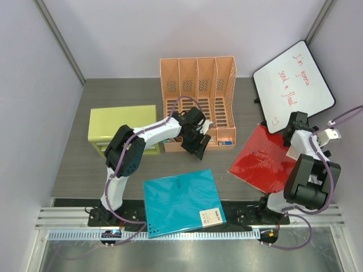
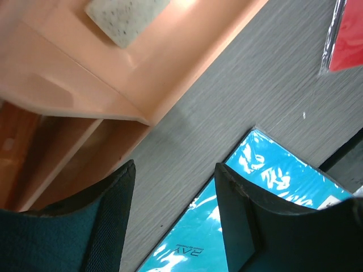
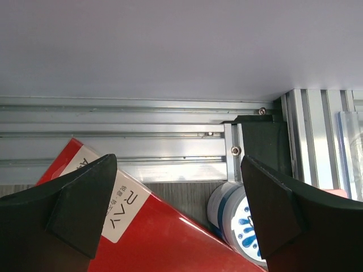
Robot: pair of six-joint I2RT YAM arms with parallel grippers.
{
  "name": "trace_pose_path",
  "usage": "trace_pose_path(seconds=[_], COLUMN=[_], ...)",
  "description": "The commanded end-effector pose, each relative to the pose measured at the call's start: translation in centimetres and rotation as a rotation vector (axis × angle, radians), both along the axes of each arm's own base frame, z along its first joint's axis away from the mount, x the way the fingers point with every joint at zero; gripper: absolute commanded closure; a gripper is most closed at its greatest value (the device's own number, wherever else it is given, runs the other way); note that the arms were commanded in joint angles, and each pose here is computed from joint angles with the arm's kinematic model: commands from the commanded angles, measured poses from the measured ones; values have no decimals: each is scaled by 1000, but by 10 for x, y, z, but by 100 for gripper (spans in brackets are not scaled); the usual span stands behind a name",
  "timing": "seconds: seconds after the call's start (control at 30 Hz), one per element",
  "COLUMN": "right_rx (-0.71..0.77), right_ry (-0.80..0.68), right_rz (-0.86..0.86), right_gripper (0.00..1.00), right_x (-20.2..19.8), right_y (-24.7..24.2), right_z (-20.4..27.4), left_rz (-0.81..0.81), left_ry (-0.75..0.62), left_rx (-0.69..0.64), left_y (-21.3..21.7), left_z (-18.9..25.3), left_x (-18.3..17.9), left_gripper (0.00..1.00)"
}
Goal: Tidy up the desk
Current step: Pick up the folder from the corner of the board.
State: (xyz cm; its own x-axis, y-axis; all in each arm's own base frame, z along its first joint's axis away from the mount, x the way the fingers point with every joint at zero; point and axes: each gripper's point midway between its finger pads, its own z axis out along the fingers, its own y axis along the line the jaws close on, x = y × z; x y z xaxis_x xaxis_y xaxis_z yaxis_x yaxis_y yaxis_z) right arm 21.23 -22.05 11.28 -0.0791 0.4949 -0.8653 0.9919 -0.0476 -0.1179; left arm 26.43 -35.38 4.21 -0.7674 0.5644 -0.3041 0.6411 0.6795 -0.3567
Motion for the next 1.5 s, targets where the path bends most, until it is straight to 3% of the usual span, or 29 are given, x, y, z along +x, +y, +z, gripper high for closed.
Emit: trace_pose_path(seconds=[0.0,0.17,0.43,0.67,0.9,1.03,1.23,1.47], right_rx=[-50,-6,26,-2,17,105,289,355], right_ry=[68,137,226,251,339,307,296,226], right_rz=[-44,-60,-69,-79,-90,-52,79,242], right_gripper=[4,3,0,0,0,0,0,1], right_x=[2,5,9,17,24,29,35,50], right_y=[-12,-12,-13,-20,-24,-9,23,75], right_z=[5,-12,-26,-28,-46,-51,-69,-72], left_rz=[24,34,-125,-179,-189,-191,-184,-163], left_ry=[-112,-108,-95,-81,-119,-147,-169,-194], left_rx=[-54,-130,-268,-338,-347,-372,-386,-395], left_y=[-9,-19,-29,-27,-19,-20,-27,-26], left_z=[19,51,109,141,156,168,178,184], left_x=[38,34,-23,-45,-48,-48,-39,-33], left_gripper=[41,41,42,43,43,43,43,43])
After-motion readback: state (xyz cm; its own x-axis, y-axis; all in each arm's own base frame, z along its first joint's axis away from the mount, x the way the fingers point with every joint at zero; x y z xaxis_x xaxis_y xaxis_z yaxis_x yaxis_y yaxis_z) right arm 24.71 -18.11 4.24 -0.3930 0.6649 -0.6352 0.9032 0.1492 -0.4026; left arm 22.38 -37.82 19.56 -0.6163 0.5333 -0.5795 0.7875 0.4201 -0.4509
